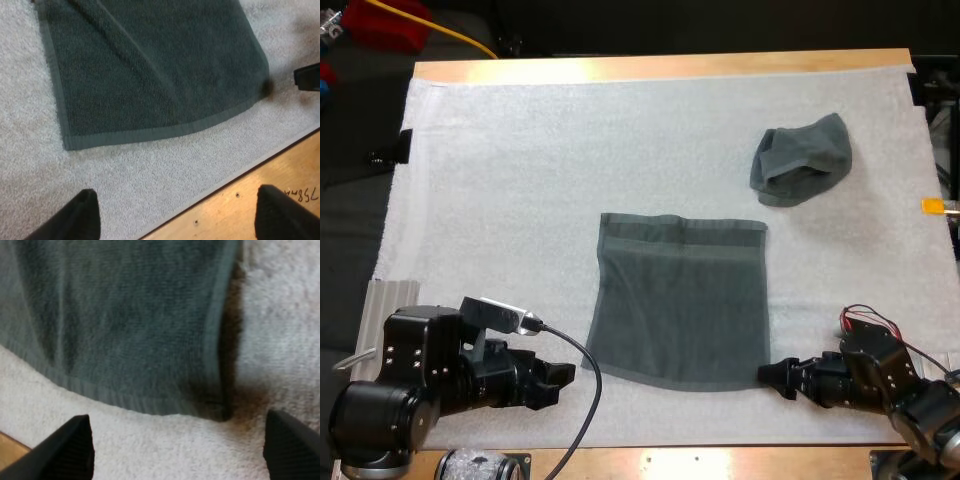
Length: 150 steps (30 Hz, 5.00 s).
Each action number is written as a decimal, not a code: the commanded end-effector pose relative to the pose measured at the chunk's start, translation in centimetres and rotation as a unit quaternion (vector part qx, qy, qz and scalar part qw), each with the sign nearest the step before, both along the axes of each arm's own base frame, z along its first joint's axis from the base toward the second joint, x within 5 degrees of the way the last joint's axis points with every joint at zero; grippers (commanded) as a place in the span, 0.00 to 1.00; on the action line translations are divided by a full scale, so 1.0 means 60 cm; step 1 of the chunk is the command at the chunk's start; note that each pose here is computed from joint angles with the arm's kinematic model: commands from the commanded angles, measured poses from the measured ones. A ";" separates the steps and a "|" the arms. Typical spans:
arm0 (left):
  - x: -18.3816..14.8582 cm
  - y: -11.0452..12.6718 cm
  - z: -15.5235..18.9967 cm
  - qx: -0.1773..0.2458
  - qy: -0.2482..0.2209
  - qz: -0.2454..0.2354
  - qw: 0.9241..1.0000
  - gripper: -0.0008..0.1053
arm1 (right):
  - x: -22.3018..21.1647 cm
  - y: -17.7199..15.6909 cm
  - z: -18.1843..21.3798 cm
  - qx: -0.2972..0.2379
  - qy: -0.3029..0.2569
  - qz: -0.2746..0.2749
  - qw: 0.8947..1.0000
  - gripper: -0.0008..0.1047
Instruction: Pick towel from pile, fold and stack
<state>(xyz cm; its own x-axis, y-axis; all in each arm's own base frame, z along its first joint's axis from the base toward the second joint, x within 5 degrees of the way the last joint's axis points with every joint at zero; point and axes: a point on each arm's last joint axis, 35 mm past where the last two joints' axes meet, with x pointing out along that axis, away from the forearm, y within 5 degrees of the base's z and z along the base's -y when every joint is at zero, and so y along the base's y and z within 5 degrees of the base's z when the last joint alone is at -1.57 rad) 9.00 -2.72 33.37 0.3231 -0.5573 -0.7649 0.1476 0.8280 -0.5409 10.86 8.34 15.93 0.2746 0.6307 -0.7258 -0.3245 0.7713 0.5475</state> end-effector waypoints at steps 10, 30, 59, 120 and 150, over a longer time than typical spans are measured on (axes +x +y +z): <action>-0.002 -0.001 0.002 -0.004 -0.001 -0.003 1.000 0.60 | 0.004 0.003 -0.025 0.041 -0.001 -0.017 0.999 0.66; -0.002 -0.001 0.002 -0.004 -0.001 -0.003 1.000 0.60 | 0.025 0.026 -0.081 0.071 0.101 0.017 0.992 0.66; -0.002 -0.001 0.002 -0.004 -0.001 -0.003 1.000 0.60 | 0.021 0.023 -0.088 0.056 0.133 -0.007 0.990 0.23; 0.189 -0.062 -0.340 -0.021 0.267 -0.078 0.960 0.66 | 0.012 0.012 -0.072 0.027 0.113 -0.040 0.992 0.07; 0.151 -0.075 -0.308 0.065 0.280 -0.117 0.951 0.05 | 0.044 0.035 -0.013 0.031 0.122 -0.014 0.992 0.06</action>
